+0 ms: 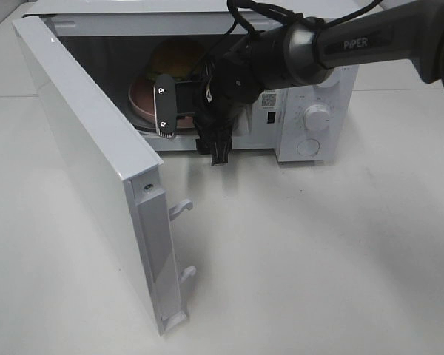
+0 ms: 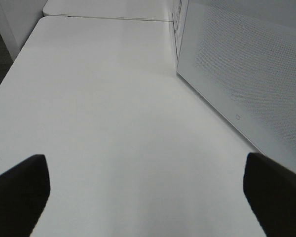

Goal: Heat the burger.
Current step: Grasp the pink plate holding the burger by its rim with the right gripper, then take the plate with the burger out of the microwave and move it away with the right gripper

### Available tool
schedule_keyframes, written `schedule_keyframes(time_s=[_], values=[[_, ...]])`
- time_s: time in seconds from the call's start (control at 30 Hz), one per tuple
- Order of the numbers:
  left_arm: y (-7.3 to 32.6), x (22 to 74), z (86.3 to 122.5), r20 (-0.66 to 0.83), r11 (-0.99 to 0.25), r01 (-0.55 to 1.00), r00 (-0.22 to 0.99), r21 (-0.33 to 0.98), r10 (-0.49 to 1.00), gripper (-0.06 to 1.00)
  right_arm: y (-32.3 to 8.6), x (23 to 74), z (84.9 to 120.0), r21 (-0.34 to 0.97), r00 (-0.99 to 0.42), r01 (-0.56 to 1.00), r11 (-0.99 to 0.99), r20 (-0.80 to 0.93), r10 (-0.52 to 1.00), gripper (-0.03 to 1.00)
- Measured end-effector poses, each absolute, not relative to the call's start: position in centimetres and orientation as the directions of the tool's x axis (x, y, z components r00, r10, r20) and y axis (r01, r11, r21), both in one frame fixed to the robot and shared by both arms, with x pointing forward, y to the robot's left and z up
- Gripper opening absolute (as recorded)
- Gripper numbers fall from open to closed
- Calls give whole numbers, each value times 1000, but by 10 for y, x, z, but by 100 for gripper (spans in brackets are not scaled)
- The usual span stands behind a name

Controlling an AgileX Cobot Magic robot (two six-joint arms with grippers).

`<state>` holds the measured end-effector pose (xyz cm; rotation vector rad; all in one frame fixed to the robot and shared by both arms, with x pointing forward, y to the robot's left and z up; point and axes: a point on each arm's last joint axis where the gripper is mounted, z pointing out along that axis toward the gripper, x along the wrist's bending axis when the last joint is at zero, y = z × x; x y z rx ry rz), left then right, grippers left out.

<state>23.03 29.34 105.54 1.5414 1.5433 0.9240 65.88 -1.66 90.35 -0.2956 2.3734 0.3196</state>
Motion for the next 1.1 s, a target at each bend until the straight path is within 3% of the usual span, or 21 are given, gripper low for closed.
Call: schedule_keyframes(time_s=[0.3, 0.4, 0.43, 0.47, 0.5, 0.57, 0.6, 1.1], values=[[293, 230, 1055, -19, 12, 455, 11, 890, 1000, 99, -16, 659, 898, 146, -728, -295, 944, -675, -123, 66], [293, 230, 1055, -19, 12, 455, 11, 890, 1000, 99, -16, 659, 898, 148, -729, -291, 945, -674, -119, 54], [293, 230, 1055, -19, 12, 455, 11, 890, 1000, 99, -16, 659, 897, 151, -733, -286, 946, -671, -115, 43], [293, 230, 1055, -19, 12, 455, 11, 890, 1000, 99, -16, 659, 897, 151, -733, -286, 946, -671, -115, 43], [293, 230, 1055, -19, 12, 455, 11, 890, 1000, 99, -17, 659, 897, 152, -741, -275, 949, -662, -108, 32], [293, 230, 1055, -19, 12, 455, 11, 890, 1000, 99, -17, 658, 898, 157, -745, -269, 950, -659, -102, 26], [293, 230, 1055, -19, 12, 455, 11, 890, 1000, 99, -16, 656, 900, 164, -754, -256, 953, -650, -91, 16], [293, 230, 1055, -19, 12, 455, 11, 890, 1000, 99, -16, 646, 921, 138, -777, -288, 948, -613, -147, 12]])
